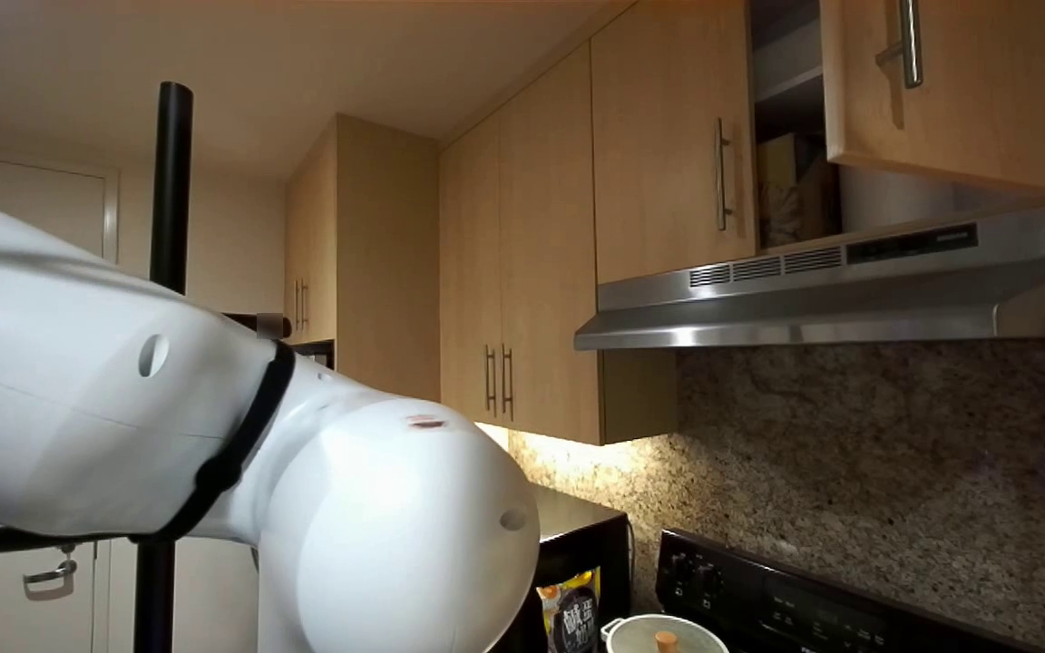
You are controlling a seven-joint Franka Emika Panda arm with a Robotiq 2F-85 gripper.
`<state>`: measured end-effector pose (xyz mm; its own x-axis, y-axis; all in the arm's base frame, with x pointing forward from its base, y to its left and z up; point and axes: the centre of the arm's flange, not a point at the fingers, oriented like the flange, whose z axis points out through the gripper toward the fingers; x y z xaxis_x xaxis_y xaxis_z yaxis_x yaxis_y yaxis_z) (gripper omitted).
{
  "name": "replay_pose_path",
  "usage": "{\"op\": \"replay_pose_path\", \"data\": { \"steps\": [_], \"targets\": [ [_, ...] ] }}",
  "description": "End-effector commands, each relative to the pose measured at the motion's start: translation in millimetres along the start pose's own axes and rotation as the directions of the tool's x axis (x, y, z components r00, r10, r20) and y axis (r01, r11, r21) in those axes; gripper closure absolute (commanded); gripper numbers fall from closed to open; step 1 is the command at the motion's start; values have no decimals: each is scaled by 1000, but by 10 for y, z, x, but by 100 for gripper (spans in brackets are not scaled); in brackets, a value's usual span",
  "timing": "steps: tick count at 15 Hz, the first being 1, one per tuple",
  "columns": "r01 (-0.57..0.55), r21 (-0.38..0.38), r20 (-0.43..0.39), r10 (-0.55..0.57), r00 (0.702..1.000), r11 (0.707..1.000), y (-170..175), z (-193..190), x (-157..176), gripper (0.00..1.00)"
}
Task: Open the right door of the cabinet above the stove
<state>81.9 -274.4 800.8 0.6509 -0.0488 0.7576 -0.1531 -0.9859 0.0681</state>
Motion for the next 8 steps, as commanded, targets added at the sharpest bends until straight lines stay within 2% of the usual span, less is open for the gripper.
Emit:
{"op": "replay_pose_path", "data": {
  "steps": [1,4,8],
  "targets": [
    [104,83,145,-115,983,991,-139,-241,7,0],
    [171,107,230,-192,954,979,-494,-435,28,0],
    [310,138,215,-335,917,940,-1245,-489,282,0]
  ]
}}
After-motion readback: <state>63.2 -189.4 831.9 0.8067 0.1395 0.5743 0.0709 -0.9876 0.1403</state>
